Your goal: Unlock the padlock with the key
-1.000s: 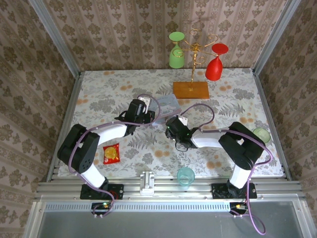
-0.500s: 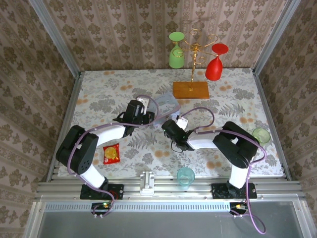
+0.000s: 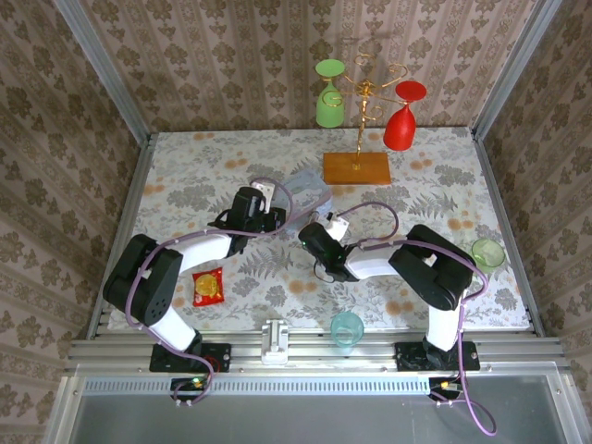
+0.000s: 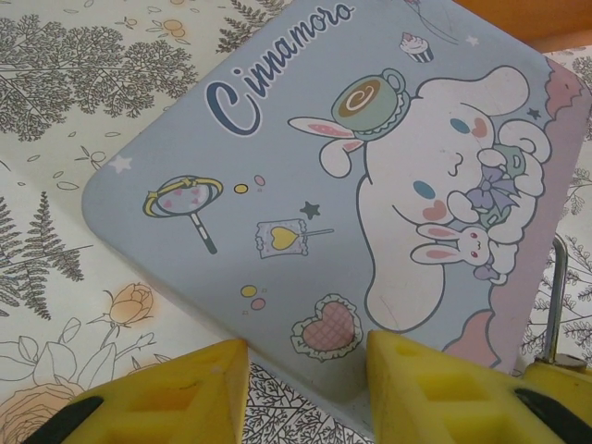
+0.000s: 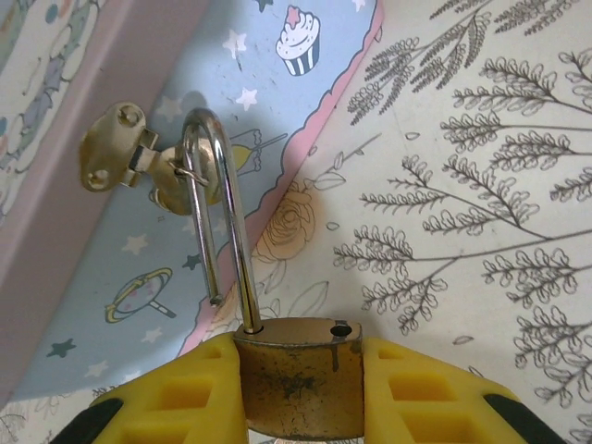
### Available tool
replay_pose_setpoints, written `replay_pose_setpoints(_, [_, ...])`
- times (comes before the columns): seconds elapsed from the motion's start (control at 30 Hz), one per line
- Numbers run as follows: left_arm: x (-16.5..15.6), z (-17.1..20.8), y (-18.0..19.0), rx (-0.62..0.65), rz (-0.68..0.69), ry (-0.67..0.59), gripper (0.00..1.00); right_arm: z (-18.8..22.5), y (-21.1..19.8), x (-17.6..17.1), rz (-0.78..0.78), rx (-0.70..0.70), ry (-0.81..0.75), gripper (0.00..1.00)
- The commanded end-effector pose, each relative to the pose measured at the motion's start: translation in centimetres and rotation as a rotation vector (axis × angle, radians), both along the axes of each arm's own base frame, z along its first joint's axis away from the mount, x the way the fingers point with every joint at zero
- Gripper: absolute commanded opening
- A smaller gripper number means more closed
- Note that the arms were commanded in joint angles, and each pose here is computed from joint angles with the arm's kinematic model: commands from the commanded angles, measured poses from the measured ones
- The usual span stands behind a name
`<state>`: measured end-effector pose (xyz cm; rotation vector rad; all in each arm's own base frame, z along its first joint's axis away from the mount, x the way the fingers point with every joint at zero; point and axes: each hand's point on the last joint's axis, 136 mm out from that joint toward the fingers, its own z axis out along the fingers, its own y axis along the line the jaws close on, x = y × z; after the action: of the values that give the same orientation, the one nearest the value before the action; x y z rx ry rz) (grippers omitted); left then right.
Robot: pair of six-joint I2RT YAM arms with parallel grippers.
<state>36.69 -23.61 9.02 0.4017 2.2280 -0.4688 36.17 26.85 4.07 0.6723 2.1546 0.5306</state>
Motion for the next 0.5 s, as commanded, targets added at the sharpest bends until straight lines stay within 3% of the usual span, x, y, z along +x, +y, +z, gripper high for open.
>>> replay_pose_setpoints(0.0, [-4.0,-6.8,3.8,0.166,0.035,0.227,0.37,2.8,-1.7,3.1,-0.102,0.054,-0.122,0.10])
replay_pose_setpoints(0.47, [-4.0,-7.2,4.0,0.162,0.043,0.236,0.37,4.4,-3.6,4.4,-0.100,0.039,-0.165,0.10])
